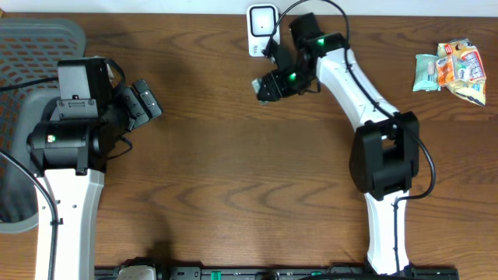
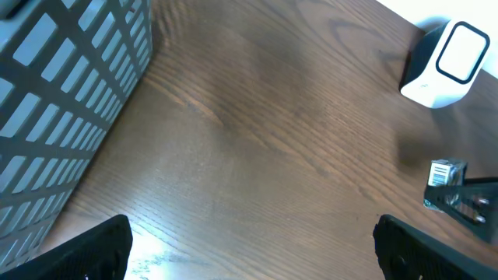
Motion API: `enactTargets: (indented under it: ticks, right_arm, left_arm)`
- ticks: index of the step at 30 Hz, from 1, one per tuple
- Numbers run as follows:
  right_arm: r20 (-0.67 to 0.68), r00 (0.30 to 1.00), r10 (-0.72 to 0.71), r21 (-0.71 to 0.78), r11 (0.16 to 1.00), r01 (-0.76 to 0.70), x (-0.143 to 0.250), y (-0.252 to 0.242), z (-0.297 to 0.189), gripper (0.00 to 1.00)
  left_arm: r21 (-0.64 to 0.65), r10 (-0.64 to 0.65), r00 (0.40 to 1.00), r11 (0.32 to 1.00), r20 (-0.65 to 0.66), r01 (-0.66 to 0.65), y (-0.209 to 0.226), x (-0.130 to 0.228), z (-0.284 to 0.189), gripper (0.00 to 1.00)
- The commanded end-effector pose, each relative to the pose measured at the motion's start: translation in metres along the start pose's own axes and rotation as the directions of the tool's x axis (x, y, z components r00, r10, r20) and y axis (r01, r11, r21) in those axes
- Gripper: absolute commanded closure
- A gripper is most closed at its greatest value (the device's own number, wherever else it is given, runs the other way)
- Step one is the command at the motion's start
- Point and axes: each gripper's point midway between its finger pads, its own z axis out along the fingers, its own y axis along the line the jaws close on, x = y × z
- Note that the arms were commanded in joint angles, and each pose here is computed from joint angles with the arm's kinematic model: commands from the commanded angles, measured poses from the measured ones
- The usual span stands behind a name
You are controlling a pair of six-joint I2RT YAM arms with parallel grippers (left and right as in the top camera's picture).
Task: Scan the item barcode
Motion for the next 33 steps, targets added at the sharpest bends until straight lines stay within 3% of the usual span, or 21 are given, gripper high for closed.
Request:
enactTargets:
  ticks: [1,6,18,30,32,33]
  right_arm:
    - [0.000,0.999,0.034,0.418,0.908,-0.031,0.000,-0.051,-0.011,0.45]
    - [-0.015,0.999,0.031,0.535,0.845,-0.018,0.006,-0.052,-0.009,0.46]
    - [-0.163,0.986,-0.023,0.517,0.849,0.105,0.040,-0.034,0.037,0.44]
    - [-0.157,0.987,-0.025,0.514,0.852,0.103,0.035,-0.020,0.029,0.43]
    - [-0.151,0.988,-0.018,0.518,0.850,0.095,0.031,-0.019,0.022,0.39]
    - [-0.152,0.988,-0.018,0.518,0.850,0.095,0.029,-0.018,0.018,0.30]
  left_arm:
    - [-0.008,0.008,1.000,1.000,0.014,-0.008,0.002,-0.004,-0.002,0.02]
    - [-0.008,0.008,1.000,1.000,0.014,-0.008,0.002,-0.004,-0.002,0.02]
    - [-0.008,0.008,1.000,1.000,0.014,-0.008,0.002,-0.004,-0.002,0.02]
    - [-0.008,0.008,1.000,1.000,0.014,-0.008,0.002,-0.004,-0.002,0.02]
    - [-0.008,0.008,1.000,1.000,0.014,-0.008,0.002,-0.004,-0.002,0.02]
    - [-0.008,0.008,1.000,1.000,0.014,-0.008,0.002,-0.004,-0.002,0.02]
